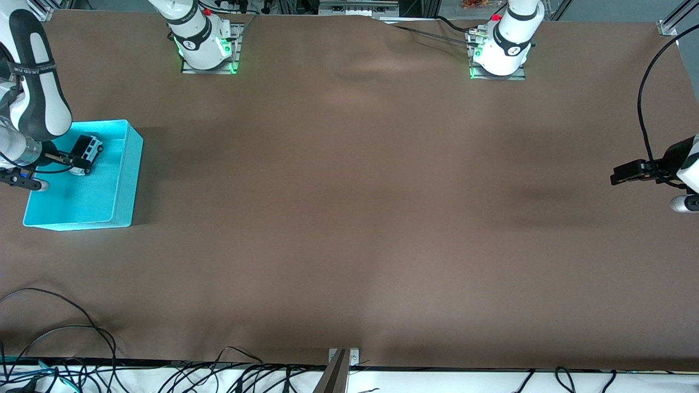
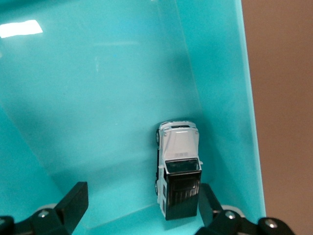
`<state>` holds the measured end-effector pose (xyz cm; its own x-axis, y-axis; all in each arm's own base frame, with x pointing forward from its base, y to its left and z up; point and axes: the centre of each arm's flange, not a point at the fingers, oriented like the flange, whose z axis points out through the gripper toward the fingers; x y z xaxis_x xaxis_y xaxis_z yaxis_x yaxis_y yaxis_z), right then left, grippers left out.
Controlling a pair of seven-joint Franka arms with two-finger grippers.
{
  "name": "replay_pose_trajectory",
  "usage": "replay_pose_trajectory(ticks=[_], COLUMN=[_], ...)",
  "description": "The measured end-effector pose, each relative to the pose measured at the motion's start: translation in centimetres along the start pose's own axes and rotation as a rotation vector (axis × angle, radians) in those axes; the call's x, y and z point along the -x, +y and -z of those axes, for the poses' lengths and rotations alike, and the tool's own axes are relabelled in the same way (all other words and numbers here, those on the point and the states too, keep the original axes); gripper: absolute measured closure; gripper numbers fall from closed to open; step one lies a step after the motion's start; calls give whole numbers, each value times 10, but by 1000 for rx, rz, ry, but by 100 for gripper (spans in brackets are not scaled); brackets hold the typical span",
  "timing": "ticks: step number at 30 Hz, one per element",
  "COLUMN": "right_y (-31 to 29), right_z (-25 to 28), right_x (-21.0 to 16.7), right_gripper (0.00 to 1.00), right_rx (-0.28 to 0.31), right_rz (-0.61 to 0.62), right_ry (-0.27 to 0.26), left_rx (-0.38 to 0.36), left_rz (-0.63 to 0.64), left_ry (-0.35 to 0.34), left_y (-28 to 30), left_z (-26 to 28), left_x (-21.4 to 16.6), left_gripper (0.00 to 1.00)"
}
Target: Wind and store white jeep toy
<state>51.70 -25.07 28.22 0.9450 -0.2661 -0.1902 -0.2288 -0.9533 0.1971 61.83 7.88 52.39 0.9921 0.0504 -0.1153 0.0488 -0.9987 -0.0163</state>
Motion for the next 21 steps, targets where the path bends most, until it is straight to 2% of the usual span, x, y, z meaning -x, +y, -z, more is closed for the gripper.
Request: replay_pose_trajectory(ticks=[5,10,15,21], right_y=[-23,-48,-67,-64], right_z=[29,46,71,118], right_x=[-1,3,7,27], right_gripper=[0,0,0,0], right_rx=[-6,-8,-12,-78], right_rz=[12,3,16,-8], right_ry=[33,-7,8,13], left_rx=[-1,20,42,40], left_rz=[0,2,2,-1], left_ry=[12,20,29,48], left_y=[0,2,4,4], left_z=[2,4,7,18], left_x=[-1,-2,-2,1], left_gripper=[0,0,0,0])
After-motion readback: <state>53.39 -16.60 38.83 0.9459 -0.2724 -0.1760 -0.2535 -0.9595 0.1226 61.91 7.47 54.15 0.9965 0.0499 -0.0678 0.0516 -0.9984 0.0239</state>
